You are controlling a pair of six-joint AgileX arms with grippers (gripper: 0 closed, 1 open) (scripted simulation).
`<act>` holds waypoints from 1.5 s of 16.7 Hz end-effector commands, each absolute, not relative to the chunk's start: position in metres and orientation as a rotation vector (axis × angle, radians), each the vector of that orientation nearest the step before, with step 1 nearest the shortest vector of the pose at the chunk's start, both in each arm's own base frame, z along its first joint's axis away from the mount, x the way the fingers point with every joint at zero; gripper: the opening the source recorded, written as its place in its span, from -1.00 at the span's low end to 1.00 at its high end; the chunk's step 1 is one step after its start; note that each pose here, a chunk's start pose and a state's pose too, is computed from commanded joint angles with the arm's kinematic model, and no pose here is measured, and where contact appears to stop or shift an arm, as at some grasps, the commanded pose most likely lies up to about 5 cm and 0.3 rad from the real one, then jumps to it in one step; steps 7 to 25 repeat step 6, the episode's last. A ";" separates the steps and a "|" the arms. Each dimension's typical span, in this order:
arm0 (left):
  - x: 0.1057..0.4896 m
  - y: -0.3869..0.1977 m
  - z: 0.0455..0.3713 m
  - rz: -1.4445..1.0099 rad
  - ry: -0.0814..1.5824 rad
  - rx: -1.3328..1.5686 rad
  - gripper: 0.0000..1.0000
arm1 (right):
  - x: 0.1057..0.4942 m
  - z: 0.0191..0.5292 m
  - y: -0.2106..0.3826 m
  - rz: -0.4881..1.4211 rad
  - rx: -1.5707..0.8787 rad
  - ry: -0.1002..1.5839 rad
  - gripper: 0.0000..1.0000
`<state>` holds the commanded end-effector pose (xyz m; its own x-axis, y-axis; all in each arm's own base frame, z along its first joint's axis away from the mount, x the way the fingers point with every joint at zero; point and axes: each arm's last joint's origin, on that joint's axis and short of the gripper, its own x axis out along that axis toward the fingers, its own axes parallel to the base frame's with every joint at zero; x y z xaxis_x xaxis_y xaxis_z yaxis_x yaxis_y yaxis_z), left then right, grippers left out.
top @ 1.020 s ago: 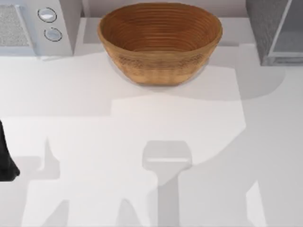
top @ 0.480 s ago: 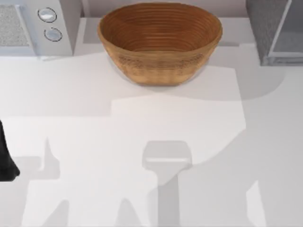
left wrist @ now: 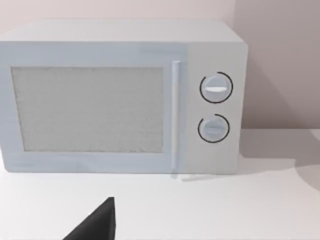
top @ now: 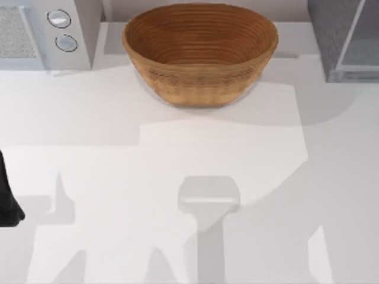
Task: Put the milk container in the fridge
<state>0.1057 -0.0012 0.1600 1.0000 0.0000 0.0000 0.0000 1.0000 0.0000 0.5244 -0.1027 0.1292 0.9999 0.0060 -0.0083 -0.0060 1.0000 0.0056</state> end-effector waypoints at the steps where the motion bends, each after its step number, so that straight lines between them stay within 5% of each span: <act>1: 0.106 -0.001 0.160 0.000 0.000 0.000 1.00 | 0.524 0.129 -0.103 0.006 0.006 0.008 1.00; 25: 0.106 -0.001 0.160 0.000 0.000 0.000 1.00 | 0.524 0.129 -0.103 0.006 0.006 0.008 1.00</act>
